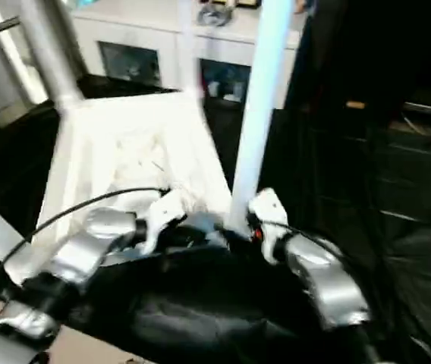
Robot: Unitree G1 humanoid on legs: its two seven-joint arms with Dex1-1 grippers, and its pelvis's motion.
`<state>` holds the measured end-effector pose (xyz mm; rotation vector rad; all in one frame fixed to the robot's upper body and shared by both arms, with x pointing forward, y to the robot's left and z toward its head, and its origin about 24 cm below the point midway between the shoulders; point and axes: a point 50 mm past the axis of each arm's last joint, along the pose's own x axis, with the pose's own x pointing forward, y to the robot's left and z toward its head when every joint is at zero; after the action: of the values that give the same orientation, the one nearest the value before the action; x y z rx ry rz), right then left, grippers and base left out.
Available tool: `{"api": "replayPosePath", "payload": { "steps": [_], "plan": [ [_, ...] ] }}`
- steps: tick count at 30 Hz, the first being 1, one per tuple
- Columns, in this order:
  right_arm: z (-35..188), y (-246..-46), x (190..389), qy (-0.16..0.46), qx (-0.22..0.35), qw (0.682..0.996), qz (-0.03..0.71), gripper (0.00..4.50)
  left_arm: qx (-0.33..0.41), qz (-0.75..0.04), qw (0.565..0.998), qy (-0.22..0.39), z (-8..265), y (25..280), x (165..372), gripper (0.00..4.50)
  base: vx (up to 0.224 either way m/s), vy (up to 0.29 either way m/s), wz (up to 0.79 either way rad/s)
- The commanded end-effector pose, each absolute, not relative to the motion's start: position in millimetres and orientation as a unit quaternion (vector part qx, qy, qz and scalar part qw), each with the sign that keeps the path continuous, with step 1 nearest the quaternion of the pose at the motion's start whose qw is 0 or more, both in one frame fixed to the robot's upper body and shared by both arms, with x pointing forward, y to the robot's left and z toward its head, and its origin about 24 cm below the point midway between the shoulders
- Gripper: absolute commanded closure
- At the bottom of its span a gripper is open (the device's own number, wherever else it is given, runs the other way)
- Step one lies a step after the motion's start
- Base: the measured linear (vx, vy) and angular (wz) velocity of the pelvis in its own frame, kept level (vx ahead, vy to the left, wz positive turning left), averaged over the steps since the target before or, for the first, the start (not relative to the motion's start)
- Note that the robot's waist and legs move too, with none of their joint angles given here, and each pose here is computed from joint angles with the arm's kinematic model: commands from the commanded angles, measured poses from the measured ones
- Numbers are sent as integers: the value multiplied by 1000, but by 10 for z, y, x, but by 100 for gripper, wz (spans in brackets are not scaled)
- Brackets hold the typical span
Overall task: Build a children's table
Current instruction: Rotate leg to tighten
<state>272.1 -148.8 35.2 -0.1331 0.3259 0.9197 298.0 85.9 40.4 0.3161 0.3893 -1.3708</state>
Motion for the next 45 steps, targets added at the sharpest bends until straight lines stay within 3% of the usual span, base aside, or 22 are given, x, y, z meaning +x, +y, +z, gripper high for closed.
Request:
{"api": "replayPosePath", "payload": {
  "steps": [1,6,7,12,13,17,24,28,30,32,35,38,39,42,45],
  "plan": [
    [325,-1334,2570,167,-44,831,529,112,132,-678,712,127,548,694,2909,450,0,0,0],
    [356,-1445,2486,184,-33,802,567,112,130,-696,693,138,547,834,2870,450,0,0,0],
    [355,-1450,2477,187,-31,800,570,138,131,-697,691,140,546,852,2867,450,0,0,0],
    [355,-1438,2449,188,-23,794,578,163,131,-699,688,142,546,884,2862,450,0,0,0],
    [356,-1435,2442,189,-22,793,579,187,131,-700,687,143,546,887,2859,450,0,0,0],
    [346,-1392,2413,190,-14,788,586,197,132,-700,686,144,535,885,2850,450,0,0,0],
    [213,-1328,2480,201,-25,837,508,200,143,-635,745,143,518,824,3000,450,0,0,0],
    [25,-1279,2617,229,-24,902,365,207,127,-586,788,140,536,680,3103,450,0,0,0],
    [11,-1268,2632,231,-18,908,348,210,128,-580,792,140,533,658,3111,450,0,0,0],
    [-22,-1227,2718,236,5,932,275,210,123,-554,811,142,523,537,3152,450,0,0,0],
    [-6,-1121,2823,224,6,949,221,210,113,-529,829,142,517,373,3177,450,0,0,0],
    [47,-1019,2850,194,-2,949,247,210,115,-529,830,136,524,296,3171,450,0,0,0],
    [54,-996,2842,197,22,945,259,154,114,-533,827,135,526,285,3164,450,0,0,0],
    [100,-960,2836,193,57,939,281,133,113,-550,817,131,532,283,3137,450,0,0,0],
    [145,-946,2829,181,38,933,309,97,117,-574,800,129,531,323,3098,450,0,0,0]
  ]
}}
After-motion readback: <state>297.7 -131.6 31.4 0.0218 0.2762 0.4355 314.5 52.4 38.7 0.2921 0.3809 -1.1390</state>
